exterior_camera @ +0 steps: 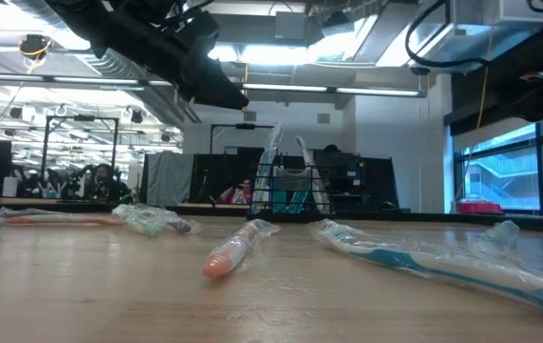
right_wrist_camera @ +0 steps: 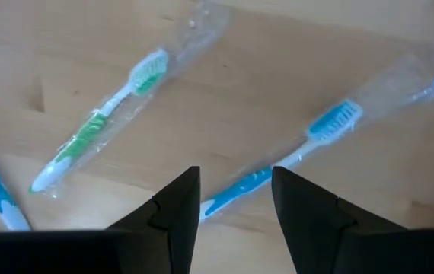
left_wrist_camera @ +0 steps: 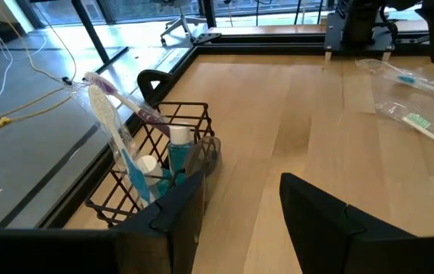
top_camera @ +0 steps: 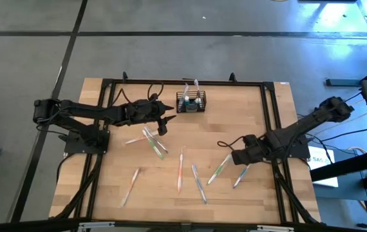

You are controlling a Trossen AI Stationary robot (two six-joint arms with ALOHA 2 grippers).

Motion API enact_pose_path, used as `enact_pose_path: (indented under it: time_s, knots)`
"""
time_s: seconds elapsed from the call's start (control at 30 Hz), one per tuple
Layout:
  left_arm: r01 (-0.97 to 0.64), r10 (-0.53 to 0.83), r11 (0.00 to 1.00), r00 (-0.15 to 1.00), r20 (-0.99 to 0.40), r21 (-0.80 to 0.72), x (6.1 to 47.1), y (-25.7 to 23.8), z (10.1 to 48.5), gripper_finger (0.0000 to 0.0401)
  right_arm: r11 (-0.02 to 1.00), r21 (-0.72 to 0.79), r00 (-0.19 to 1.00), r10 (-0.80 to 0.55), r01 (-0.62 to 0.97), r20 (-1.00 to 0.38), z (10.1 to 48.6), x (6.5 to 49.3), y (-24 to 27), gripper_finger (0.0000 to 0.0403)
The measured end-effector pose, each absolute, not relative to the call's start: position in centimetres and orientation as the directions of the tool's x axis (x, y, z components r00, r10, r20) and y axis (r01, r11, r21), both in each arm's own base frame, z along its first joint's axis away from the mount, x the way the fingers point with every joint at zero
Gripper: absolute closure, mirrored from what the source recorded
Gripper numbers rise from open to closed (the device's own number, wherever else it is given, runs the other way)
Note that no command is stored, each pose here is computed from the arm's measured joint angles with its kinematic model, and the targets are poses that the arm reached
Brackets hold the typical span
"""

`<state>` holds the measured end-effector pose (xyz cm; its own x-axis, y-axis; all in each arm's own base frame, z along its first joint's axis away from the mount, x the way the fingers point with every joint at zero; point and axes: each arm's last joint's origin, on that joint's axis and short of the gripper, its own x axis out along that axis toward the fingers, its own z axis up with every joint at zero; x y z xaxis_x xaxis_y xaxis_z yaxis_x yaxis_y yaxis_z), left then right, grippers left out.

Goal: Pick & Place toothbrushing station
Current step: Put the right blue toothbrush in the right section of the wire organizer

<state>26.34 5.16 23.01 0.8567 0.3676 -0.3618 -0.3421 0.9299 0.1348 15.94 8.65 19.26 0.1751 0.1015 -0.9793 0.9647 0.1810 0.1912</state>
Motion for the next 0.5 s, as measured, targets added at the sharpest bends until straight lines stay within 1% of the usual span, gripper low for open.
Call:
enact_pose_path:
  time_s: [0.5]
  knots:
    - [-0.342,0.368,0.930,0.857,-0.362,0.135,26.3,5.2,23.0,0.0232,0.124,0.037,0.035,0.013,0.992,-0.999,16.8,15.3,11.4,0.0236]
